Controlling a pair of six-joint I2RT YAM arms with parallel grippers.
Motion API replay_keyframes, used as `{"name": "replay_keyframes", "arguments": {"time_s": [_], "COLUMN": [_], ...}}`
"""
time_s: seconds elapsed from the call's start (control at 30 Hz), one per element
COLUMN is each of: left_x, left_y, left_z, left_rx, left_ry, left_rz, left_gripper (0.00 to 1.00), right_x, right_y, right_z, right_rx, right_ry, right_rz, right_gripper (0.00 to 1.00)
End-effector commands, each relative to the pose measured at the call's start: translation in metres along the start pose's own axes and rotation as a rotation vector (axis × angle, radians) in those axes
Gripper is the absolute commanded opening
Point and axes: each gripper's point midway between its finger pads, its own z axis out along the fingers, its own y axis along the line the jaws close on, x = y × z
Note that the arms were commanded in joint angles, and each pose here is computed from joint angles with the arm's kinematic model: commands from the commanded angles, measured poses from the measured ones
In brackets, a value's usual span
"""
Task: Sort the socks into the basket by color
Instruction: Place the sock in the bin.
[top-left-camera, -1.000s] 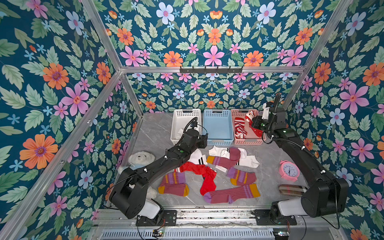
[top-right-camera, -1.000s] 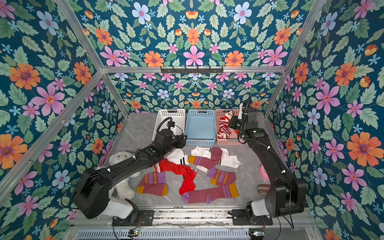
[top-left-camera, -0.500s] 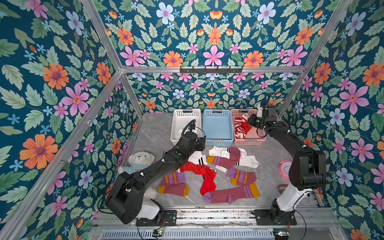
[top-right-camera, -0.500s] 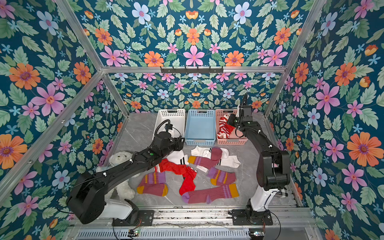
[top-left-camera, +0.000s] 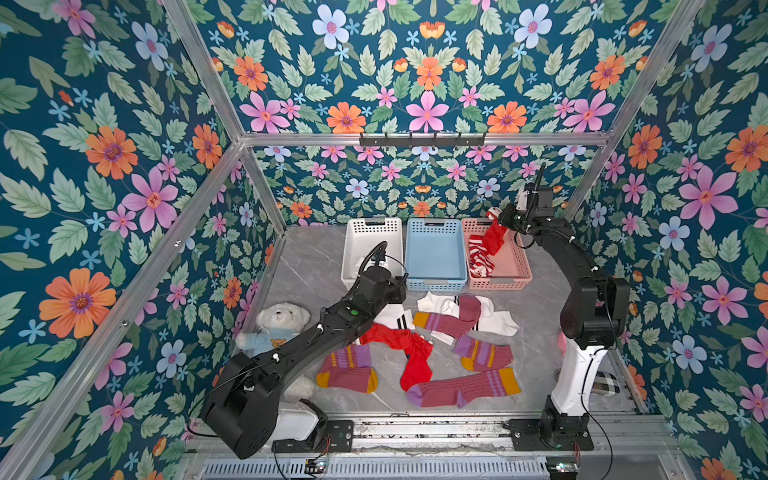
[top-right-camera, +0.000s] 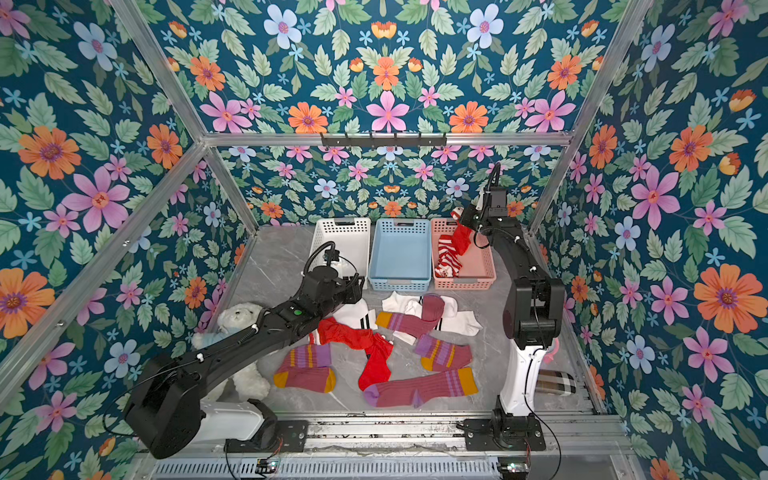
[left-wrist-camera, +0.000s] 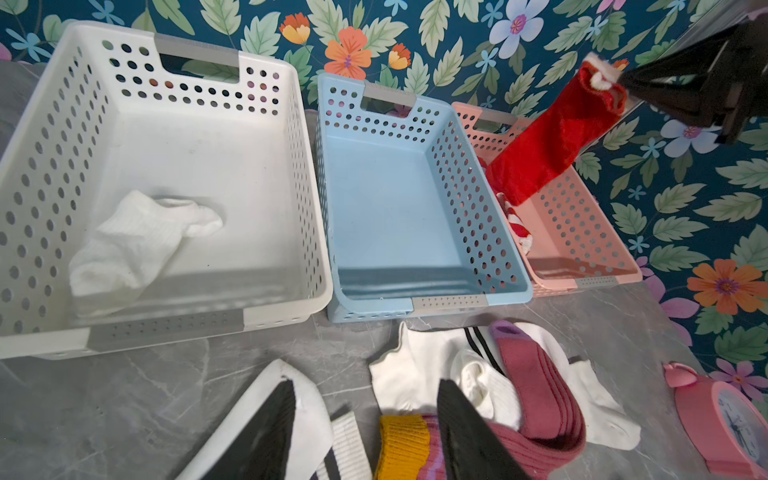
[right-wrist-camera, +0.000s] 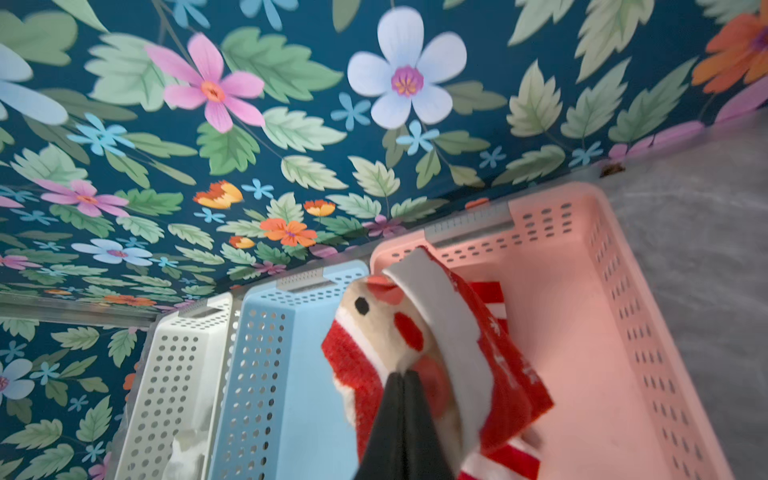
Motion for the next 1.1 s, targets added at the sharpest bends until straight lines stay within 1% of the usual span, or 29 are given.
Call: {"name": "replay_keyframes", "arguments": {"time_s": [0.0,0.1,0.2,0.33,0.53,0.7,0.93,1.0,1.07], "left_x": [0.0,0.0,-0.001,-0.001,0.0,0.0,0.003,0.004,0.006], "left_y": [0.006,0.007,0.007,0.006,0.004,0.003,0.005,0.005,0.007], "left_z": [-0.002,-0.001,0.0,0.002,0.005,0.005,0.006,0.005,0.004], "left_rx": [-0.03,-0.038,-0.04,-0.036,-0.027,-0.023,-0.026,-0.028,-0.034], "left_ry": [-0.005,-0.006,-0.006,-0.008,0.001,0.0,0.007,0.01,0.014], "left_rz": [-0.001,0.004,0.007,0.009,0.011,0.006,-0.005,-0.005,-0.005], "left_gripper": [0.58,0.58,0.59,0.59,0.59,0.59,0.59,0.59,0.59], "right_x": [-0.006,-0.009,0.002,0.036,0.083,0.105,0.13,0.133,0.134], "right_y": [-0.004,-0.002,-0.005,-0.01,-0.015,-0.005,-0.002,-0.002,-0.001], "right_z": [-0.003,-0.002,0.002,0.008,0.002,-0.001,0.0,-0.001,-0.004], "right_rx": [0.048,0.049,0.045,0.015,0.001,-0.047,-0.063,-0.065,-0.065], "right_ry": [0.02,0.027,0.065,0.144,0.241,0.294,0.349,0.355,0.353], "right_rz": [-0.06,-0.093,-0.101,-0.096,-0.097,-0.109,-0.107,-0.102,-0.1], "right_gripper": [0.0,0.0,0.0,0.0,0.0,0.0,0.0,0.04,0.11]}}
